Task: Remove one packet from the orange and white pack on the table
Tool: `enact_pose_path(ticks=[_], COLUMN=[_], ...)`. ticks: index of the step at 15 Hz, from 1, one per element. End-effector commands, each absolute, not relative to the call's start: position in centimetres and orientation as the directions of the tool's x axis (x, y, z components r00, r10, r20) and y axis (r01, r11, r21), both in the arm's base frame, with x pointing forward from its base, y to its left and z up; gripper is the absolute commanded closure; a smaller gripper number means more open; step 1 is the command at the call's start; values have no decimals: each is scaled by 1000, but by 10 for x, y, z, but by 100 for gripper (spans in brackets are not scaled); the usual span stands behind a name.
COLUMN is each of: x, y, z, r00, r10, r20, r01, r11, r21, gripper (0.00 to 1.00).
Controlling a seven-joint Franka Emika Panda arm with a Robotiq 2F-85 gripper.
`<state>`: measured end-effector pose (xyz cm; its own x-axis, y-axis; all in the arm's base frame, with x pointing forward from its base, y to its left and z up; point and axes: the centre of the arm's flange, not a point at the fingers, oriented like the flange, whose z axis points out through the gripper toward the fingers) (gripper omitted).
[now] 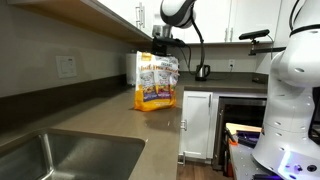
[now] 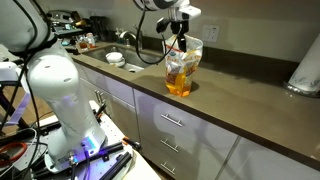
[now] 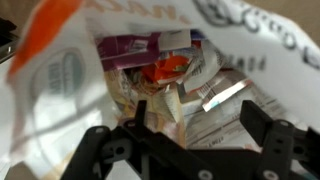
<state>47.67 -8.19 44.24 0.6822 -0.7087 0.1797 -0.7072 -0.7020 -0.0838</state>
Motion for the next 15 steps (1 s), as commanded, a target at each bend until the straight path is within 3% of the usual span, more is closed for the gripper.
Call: enact_pose_path(ticks=[1,7,8,9,15], x=[503,522,522,522,502], y=[-73,-49,-48,-48,-46], z=[386,285,282,285,368], r00=[722,761,755,753,726], r10=[-684,-649,-656,-658,-684], r20=[101,12,3,2,73], r01=[-683,-648,-656,-658,-685], r11=[-729,-760,-754,-752,-729], r21=[-53,-37,-39,-44,-13], gripper=[0,0,10,26,64])
